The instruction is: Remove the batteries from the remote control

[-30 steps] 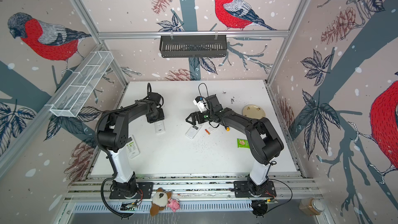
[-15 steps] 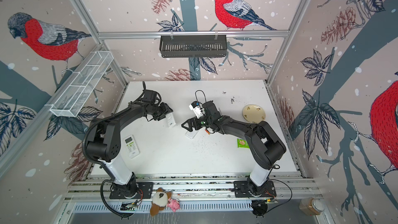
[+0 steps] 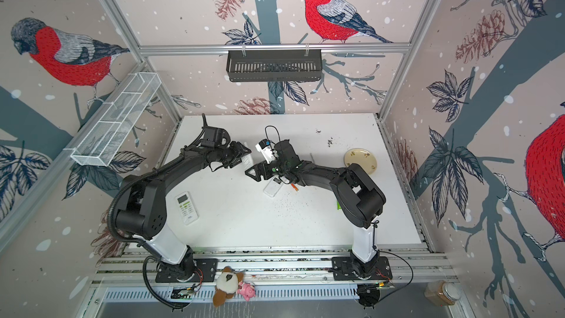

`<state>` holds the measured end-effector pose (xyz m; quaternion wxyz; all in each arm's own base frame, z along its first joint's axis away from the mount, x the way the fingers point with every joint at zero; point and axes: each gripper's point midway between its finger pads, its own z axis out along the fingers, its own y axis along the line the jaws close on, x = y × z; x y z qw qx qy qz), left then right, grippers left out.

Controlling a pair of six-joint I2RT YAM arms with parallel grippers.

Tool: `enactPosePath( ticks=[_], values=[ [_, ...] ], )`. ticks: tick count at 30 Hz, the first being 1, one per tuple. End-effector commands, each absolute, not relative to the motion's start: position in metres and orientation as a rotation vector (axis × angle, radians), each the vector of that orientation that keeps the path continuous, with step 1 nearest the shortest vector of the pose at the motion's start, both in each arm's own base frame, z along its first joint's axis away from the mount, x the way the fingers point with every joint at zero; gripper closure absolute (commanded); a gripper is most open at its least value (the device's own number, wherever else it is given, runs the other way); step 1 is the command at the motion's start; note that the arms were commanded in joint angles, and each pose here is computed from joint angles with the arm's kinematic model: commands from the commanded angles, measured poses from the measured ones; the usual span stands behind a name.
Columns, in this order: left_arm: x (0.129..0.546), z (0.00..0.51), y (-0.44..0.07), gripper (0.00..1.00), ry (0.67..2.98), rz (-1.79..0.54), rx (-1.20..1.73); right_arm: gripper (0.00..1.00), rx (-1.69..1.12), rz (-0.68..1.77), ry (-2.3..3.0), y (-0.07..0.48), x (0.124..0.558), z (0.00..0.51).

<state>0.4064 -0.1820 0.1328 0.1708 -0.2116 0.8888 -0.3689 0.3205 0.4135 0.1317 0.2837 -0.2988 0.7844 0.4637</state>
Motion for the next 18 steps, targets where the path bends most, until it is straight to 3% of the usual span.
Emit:
enactPosePath(
  ticks=[1,7,10,14,18],
  values=[
    [0.414,0.156,-0.192,0.59,2.435,-1.12,-0.578,0.19,-0.78,1.25,2.089,0.42,0.328,0.134],
    [0.412,0.169,-0.196,0.59,2.355,-1.154,-0.592,0.46,-0.76,1.204,2.131,0.42,0.335,0.134],
    [0.409,0.175,-0.199,0.56,2.323,-1.165,-0.597,0.65,-0.74,1.16,2.147,0.415,0.339,0.139],
    [0.409,0.19,-0.2,0.37,2.243,-1.231,-0.612,0.81,-0.743,1.049,2.173,0.403,0.337,0.143],
    [0.413,0.22,-0.202,0.14,2.196,-1.251,-0.581,0.95,-0.74,0.748,2.208,0.373,0.343,0.144]
  ],
)
